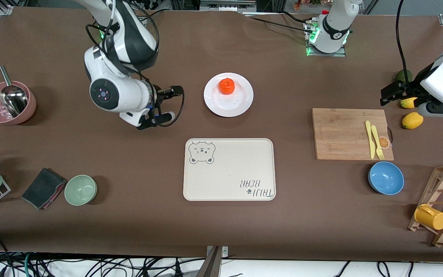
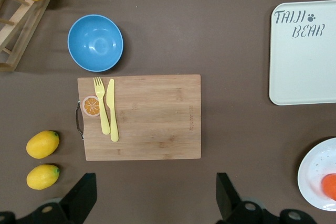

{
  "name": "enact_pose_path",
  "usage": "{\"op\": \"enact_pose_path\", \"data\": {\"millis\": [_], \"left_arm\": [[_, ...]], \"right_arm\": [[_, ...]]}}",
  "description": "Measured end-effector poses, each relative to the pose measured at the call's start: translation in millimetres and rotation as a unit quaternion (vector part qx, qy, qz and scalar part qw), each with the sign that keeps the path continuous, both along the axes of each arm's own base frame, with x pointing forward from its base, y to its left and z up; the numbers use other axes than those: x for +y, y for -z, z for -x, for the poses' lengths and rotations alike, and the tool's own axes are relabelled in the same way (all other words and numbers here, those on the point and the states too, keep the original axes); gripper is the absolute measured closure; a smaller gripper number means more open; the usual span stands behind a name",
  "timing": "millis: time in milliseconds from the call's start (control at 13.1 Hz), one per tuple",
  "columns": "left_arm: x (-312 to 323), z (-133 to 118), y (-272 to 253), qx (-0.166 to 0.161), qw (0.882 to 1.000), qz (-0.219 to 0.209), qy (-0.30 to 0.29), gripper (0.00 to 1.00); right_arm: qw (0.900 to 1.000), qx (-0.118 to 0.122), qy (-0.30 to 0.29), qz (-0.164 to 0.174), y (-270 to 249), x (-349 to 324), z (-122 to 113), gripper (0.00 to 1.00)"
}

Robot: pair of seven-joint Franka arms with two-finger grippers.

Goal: Place orange and plate with both arms
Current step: 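Raise the left gripper away while the right gripper reaches toward the plate, then grip the white plate rim with the right gripper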

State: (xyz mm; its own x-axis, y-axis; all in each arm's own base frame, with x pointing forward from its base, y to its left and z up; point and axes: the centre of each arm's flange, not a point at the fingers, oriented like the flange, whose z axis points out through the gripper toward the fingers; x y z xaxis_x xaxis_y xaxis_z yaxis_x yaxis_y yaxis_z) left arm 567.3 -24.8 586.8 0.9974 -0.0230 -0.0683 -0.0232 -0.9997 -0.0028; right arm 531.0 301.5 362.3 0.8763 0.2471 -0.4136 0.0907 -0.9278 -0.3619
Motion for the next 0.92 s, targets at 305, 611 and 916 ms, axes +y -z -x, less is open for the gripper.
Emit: {"op": "enact_pose_path", "data": {"millis": [305, 611, 916], "left_arm": [[5.9, 2.1, 0.9, 0.010, 1.000, 0.000, -0.005, 0.00], [27.6, 1.1, -3.9, 0.005, 1.000, 0.001, -0.025, 0.00], [48.0, 0.0, -22.9, -0.015, 0.999, 0.018, -0.046, 0.00]], "right_arm": [[0.995, 0.046, 0.056, -0.061, 50.7, 4.7, -8.9, 0.00], [0.983, 0.064, 0.049, -0.162, 104.8, 12.8, -1.5, 0.00], [0.971, 0.046, 0.021, -0.234, 157.8, 4.3, 30.9, 0.00]]}}
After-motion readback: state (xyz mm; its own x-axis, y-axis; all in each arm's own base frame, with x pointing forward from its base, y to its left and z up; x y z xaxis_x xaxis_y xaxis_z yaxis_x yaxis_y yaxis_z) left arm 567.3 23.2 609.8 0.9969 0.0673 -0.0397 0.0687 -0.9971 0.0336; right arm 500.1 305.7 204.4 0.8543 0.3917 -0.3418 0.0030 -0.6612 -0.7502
